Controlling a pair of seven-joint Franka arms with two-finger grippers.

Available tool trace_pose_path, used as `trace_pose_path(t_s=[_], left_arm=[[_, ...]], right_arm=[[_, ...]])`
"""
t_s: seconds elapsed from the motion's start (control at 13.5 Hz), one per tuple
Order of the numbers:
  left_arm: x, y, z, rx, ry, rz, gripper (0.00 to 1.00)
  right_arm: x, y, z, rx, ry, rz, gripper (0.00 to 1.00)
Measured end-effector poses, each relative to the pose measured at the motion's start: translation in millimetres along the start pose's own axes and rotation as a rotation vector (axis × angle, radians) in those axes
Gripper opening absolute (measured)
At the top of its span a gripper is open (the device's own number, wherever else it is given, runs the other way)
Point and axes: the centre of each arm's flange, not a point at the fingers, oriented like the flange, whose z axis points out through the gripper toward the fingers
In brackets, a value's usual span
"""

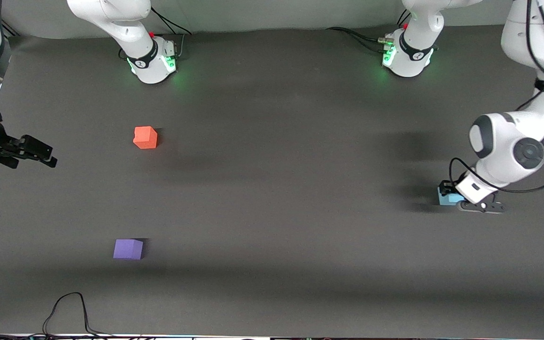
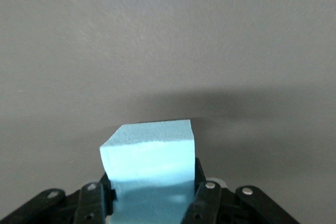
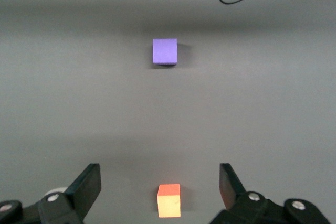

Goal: Place blue block between orange and purple blocks
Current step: 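Reach the left gripper down to the light-blue cube and grasp it, then lift the blue cube and carry it toward the table middle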

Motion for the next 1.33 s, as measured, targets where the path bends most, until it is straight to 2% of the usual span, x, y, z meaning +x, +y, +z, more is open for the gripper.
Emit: trace_pose_path(t_s=[0.22,0.37,0.52,0.74,0.96,1.11,1.33], left_arm=[[18.5,18.2,-101.8,-0.003,-0.074,-0.048,0.53],[19.2,78.9,-151.5,0.009,-0.092,-0.082,0.53],[15.2,171.0,-168.3,0.029,-0.091,-0.118,0.53],[-13.6,329.1,-157.6,0.05,-0.067,-0.165,0.53],[-43.6,468.6,-132.8,0.025,-0.003,-0.211,0.53],[-57.2,539.0,-96.9,0.019,0.022,-0.231,0.53],[-67.8,602.2,-25.3,0.036,0.061,-0.242,0.53]], right_arm=[[0.9,-0.4,-6.1,0.0,0.012,-0.001,1.0],[0.9,-2.5,-6.2,0.0,0.012,-0.004,1.0],[0.9,-5.2,-6.1,0.001,0.012,-0.009,1.0],[0.9,-5.8,-6.0,0.001,0.012,-0.01,1.0],[0.7,-5.8,-5.7,0.001,0.009,-0.01,1.0],[0.8,-4.5,-5.3,0.001,0.008,-0.008,1.0],[0.8,-2.7,-5.1,0.001,0.007,-0.005,1.0]])
